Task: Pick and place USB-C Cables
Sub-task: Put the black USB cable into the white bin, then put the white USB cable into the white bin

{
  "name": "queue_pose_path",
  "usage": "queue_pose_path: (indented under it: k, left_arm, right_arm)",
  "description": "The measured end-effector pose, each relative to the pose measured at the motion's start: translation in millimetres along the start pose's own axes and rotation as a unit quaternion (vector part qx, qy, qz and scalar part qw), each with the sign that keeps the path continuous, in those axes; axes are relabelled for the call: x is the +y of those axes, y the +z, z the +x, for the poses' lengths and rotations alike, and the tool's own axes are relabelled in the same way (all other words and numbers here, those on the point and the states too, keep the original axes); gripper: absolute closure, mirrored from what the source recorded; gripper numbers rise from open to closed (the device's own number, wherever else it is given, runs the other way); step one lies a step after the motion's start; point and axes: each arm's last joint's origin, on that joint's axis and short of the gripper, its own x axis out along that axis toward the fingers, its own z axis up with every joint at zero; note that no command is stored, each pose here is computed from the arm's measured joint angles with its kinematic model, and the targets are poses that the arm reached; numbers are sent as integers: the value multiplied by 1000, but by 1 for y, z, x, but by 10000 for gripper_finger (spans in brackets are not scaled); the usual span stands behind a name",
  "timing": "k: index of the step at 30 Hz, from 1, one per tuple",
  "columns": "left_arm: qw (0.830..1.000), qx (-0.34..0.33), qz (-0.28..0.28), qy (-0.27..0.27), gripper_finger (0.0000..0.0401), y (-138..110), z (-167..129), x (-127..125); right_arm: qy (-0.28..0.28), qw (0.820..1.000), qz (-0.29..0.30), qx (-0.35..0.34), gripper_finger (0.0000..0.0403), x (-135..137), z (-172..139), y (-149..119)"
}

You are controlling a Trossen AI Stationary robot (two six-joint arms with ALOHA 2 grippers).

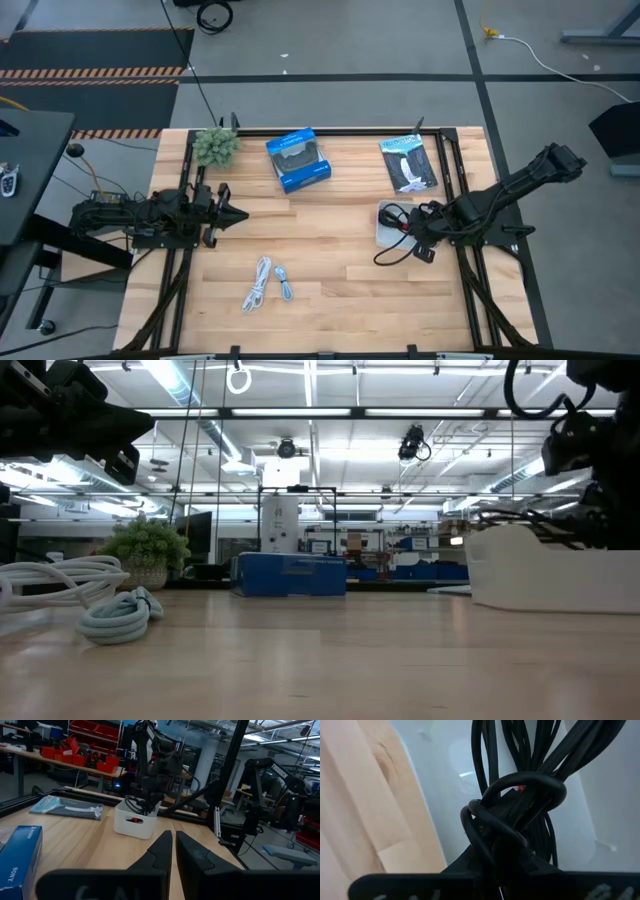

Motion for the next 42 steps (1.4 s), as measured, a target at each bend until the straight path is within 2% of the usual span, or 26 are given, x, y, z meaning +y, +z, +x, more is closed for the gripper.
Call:
queue_pose_path:
  k: [15, 23, 28, 36, 42]
  left_arm:
    - [1000, 0, 0, 0, 372, 0, 0, 0]
    - [1000, 0, 0, 0, 372, 0, 0, 0]
    - [1000, 0, 0, 0, 372, 0, 0, 0]
    - [1000, 0, 0, 0, 371, 0, 0, 0]
    - [1000, 0, 0, 0, 372, 0, 0, 0]
  right_arm:
    - [0, 997, 78, 26, 362, -15, 32, -15]
    - [-3, 995, 93, 27, 357, -17, 33, -13]
    - [14, 996, 85, 21, 337, -13, 28, -9]
    - [30, 995, 88, 34, 279, -11, 27, -8]
    - [46, 993, 92, 59, 256, -5, 5, 4]
